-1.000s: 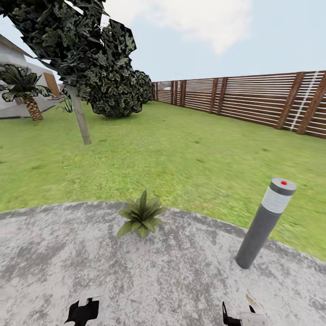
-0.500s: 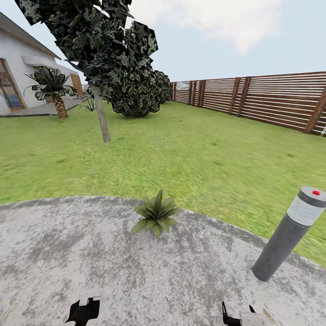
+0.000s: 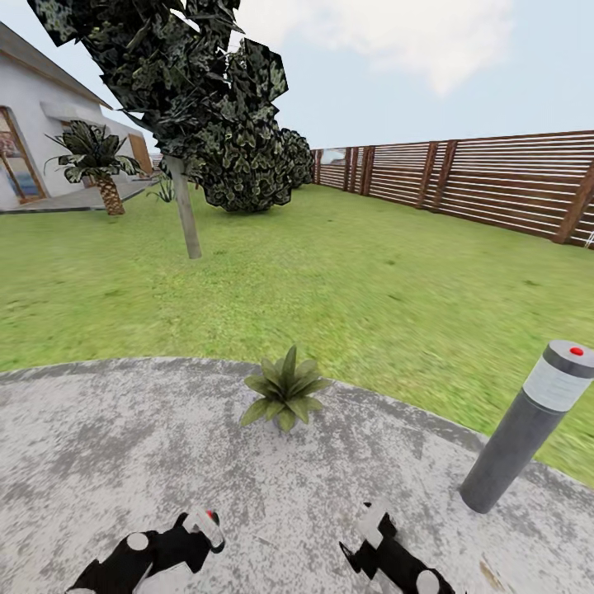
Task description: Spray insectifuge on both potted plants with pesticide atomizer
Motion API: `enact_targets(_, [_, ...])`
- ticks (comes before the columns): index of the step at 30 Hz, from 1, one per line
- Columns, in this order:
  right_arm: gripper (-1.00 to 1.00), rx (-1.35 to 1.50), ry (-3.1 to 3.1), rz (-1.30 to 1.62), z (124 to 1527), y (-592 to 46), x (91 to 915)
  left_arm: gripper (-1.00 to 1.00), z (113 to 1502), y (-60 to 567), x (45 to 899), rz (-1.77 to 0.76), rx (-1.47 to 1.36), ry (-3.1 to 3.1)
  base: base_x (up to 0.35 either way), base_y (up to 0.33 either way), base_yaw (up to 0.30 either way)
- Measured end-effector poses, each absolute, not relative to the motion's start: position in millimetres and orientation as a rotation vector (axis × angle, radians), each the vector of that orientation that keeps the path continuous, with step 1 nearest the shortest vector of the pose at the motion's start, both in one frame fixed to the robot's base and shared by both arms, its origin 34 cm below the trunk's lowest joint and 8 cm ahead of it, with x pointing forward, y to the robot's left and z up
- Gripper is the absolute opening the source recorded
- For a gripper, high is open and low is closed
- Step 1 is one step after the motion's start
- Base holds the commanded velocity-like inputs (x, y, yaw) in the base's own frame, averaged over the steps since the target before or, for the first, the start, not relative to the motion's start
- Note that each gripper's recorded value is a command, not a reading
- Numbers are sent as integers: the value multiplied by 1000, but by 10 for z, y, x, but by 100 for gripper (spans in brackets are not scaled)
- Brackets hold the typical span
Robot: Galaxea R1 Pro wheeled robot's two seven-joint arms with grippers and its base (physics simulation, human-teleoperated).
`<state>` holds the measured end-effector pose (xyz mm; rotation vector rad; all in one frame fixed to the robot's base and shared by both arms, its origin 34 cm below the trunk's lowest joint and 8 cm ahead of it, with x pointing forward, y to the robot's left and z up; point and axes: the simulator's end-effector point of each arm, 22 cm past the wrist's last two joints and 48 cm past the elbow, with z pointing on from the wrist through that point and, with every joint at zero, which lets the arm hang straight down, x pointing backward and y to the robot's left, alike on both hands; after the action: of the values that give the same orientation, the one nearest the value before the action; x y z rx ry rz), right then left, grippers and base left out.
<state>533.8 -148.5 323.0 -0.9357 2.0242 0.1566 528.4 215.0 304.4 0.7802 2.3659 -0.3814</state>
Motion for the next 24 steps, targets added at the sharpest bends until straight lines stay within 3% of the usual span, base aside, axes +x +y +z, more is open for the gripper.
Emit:
enact_targets(5, [100,-1111,2030,394,3675,-896,5521,-100,3245,2101,5352,-520,962,2409,0,0,0])
enact_targets(15, [100,-1225,1981,564,4104,-220,5610,-100,3331,2010,5229,-577,1290,2413,0,0,0])
enact_targets(16, [-100,-1237,1975,574,4124,-199,5608,-100,3328,2013,5220,-577,1301,2413,0,0,0])
enact_targets(24, [-100,-1263,1966,592,4159,-161,5604,-100,3305,1927,5165,-578,1369,2402,0,0,0])
